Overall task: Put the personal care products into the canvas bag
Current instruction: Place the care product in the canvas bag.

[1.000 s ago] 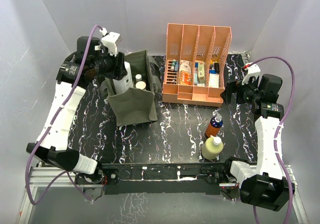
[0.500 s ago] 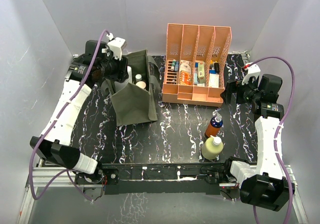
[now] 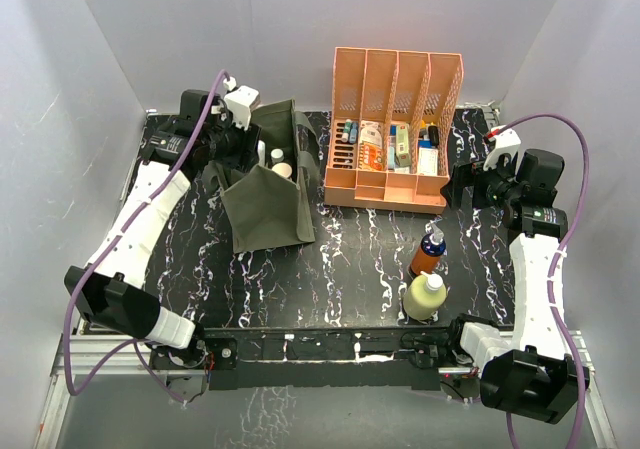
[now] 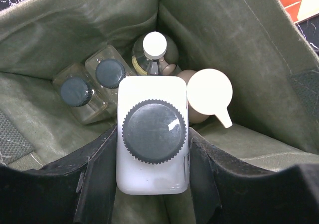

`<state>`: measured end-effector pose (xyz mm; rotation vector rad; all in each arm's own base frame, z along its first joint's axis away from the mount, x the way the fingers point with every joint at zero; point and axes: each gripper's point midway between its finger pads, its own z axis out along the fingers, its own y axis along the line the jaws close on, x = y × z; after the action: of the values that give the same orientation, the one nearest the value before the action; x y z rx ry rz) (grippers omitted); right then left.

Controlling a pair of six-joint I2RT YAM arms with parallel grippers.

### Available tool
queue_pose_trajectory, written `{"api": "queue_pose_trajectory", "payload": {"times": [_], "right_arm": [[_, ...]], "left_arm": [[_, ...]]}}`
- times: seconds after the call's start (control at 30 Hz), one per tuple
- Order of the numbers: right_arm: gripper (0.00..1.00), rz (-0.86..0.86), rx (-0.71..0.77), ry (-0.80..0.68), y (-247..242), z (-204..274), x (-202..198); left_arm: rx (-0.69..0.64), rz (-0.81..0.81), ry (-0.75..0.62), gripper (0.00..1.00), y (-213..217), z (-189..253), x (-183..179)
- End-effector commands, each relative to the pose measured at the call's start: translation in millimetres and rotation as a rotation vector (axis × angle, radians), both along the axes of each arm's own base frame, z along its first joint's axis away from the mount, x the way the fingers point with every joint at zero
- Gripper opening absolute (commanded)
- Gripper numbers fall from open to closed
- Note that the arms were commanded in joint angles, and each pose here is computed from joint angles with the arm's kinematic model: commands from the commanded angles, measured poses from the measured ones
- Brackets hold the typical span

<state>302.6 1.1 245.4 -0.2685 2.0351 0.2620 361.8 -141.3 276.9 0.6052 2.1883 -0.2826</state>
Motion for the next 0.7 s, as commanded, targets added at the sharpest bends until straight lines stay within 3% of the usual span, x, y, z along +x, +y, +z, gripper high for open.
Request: {"api": "queue_pose_trajectory", "payload": {"times": [0.0, 0.67], "right_arm": [[0.99, 0.012, -0.003, -0.073, 1.3, 21.0, 5.5], [0.99, 0.011, -0.008, -0.076, 1.7, 19.2, 2.4]], "left_arm": [[-0.065, 0.001, -0.180, 0.00, -5.2, 46.1, 16.0], [-0.140, 0.008, -0.098, 0.00, -9.8, 12.9, 16.4]]}}
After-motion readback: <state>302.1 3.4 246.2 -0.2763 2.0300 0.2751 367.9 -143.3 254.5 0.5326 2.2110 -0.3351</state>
